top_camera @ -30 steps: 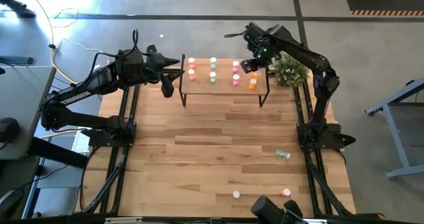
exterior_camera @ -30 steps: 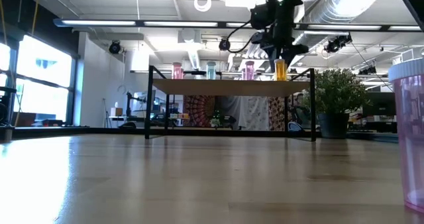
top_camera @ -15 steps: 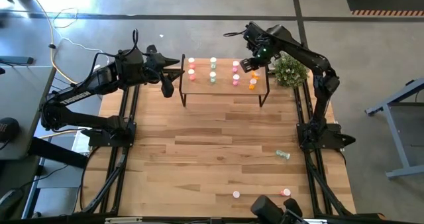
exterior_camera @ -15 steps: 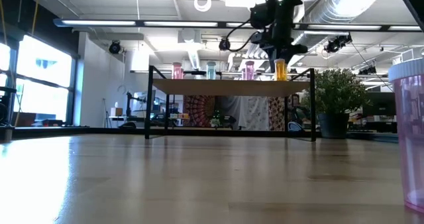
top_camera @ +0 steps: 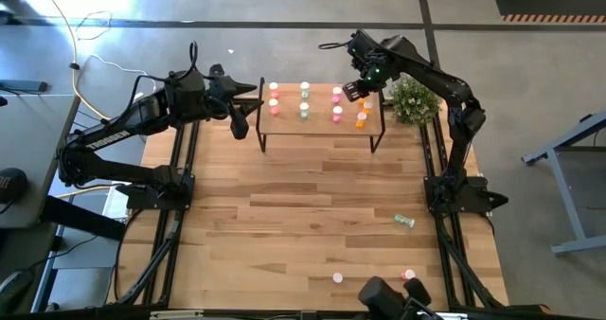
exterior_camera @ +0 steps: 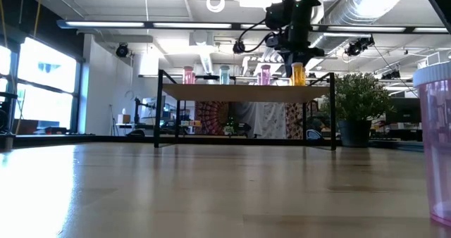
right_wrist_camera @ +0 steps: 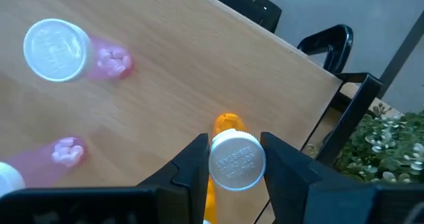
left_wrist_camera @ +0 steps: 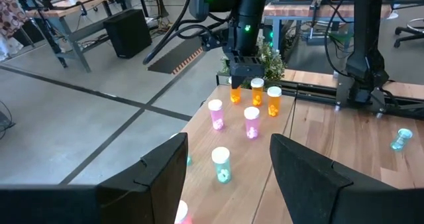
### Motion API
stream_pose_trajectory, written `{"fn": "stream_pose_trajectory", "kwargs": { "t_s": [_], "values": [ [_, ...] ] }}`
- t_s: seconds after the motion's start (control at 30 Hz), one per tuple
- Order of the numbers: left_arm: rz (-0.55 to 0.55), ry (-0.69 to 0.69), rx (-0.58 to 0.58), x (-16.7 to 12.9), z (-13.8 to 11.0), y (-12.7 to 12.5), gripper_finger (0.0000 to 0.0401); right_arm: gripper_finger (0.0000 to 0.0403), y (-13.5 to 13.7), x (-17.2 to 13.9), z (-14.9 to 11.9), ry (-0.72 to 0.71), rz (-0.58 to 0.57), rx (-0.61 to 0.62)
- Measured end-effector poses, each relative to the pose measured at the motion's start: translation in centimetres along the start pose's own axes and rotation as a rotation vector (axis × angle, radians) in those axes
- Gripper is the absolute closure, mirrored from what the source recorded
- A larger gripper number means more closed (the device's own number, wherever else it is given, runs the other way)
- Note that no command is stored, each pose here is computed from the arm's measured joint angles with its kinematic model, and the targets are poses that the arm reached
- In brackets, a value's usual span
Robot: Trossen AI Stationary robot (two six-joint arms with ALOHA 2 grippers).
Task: Pick and place medicine bottles onto shelf by color
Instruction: Adjust the yellow pill bottles on the shelf
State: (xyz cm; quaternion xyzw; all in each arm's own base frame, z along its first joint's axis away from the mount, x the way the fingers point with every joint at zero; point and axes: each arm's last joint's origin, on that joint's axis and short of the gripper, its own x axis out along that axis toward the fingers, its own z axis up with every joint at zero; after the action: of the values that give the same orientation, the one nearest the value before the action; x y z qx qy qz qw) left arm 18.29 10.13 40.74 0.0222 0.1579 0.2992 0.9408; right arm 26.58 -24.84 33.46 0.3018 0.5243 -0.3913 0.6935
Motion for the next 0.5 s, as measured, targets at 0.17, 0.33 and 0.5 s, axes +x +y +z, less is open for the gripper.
{"fn": "stream_pose_trajectory", "kwargs": {
  "t_s": [0.17,0.33,0.5],
  "values": [
    [0.0,0.0,-0.002,0.0,0.0,0.0,0.0197,0.0293,0.03,0.0,-0.05,0.009,0.014,-0.019],
    [0.0,0.0,-0.002,0.0,0.0,0.0,0.0197,0.0292,0.02,0.0,-0.08,0.012,0.013,-0.039],
    [0.0,0.0,-0.002,0.0,0.0,0.0,0.0197,0.0275,0.03,-0.02,-0.07,0.009,0.014,-0.064]
  ]
}}
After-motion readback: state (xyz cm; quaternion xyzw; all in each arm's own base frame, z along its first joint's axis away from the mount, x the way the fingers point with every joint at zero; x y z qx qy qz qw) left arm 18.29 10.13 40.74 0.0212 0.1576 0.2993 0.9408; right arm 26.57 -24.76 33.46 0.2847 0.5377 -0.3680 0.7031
